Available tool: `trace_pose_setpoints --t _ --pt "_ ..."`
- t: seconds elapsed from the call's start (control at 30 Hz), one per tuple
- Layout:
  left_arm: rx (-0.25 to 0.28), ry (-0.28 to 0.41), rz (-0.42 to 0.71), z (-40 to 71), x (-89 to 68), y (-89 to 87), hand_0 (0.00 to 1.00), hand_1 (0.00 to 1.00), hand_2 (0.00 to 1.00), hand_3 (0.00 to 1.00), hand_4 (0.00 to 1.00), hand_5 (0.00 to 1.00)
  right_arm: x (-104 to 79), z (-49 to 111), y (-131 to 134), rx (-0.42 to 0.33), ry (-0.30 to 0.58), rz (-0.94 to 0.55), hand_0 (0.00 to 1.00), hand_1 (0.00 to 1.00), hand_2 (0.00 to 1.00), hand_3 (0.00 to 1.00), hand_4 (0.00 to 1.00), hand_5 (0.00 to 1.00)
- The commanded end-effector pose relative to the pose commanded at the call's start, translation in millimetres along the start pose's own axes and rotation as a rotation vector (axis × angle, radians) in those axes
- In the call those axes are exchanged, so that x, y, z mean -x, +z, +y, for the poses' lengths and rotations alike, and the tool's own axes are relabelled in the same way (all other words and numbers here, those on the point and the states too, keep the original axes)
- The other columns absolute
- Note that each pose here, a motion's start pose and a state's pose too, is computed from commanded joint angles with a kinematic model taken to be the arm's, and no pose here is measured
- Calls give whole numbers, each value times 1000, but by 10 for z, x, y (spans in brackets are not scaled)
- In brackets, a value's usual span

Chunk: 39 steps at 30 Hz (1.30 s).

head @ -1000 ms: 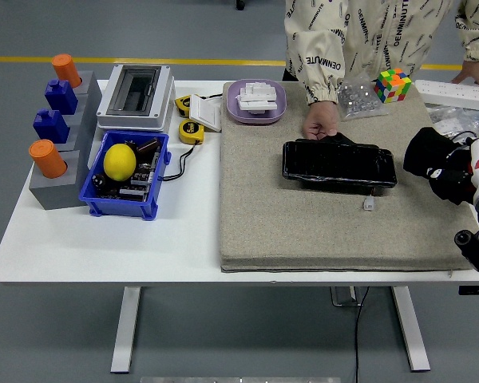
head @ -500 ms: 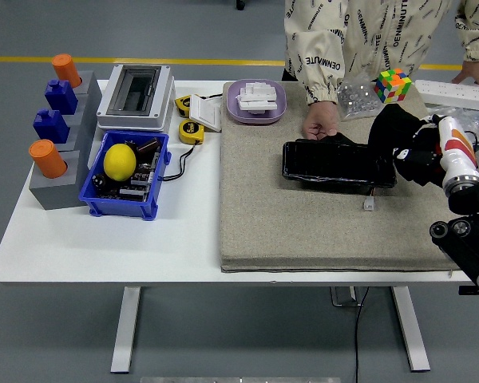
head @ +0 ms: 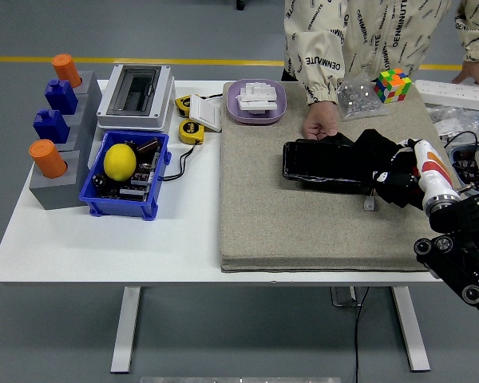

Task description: Pick the rag up,wipe the panel,place it on the desk

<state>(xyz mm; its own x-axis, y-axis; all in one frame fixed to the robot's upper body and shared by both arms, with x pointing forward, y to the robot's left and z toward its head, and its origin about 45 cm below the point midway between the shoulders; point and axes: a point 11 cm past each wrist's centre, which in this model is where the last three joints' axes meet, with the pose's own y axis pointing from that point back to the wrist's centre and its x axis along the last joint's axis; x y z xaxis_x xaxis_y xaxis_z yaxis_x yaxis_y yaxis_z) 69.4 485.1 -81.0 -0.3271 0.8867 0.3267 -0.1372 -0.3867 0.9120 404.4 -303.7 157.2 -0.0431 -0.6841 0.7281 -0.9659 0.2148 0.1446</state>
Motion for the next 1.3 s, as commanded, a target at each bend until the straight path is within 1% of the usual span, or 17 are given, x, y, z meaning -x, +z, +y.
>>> trace_pose_setpoints --t 0.17,0.37,0.53,0.77,1.0,1.3 --pt "2 0 -1 0 1 9 605 642 656 560 628 443 -73 -36 76 17 11 15 290 405 439 476 963 120" --pt "2 -2 1 0 9 9 605 641 656 561 628 443 -212 -80 199 47 37 33 288 406 439 476 963 123" --pt "1 0 1 0 0 5 605 642 656 560 627 444 -241 -84 197 45 43 32 286 405 439 477 961 125" --pt "5 -3 0 1 11 26 605 642 656 561 628 445 -140 -64 118 27 24 23 285 405 439 477 961 126" --pt "1 0 -3 0 -4 8 605 641 655 560 628 444 -30 -52 30 13 5 7 285 404 439 477 961 130" --pt "14 1 -10 4 -7 80 605 641 656 560 627 444 149 -44 -142 -14 -29 -4 285 403 438 476 964 135"
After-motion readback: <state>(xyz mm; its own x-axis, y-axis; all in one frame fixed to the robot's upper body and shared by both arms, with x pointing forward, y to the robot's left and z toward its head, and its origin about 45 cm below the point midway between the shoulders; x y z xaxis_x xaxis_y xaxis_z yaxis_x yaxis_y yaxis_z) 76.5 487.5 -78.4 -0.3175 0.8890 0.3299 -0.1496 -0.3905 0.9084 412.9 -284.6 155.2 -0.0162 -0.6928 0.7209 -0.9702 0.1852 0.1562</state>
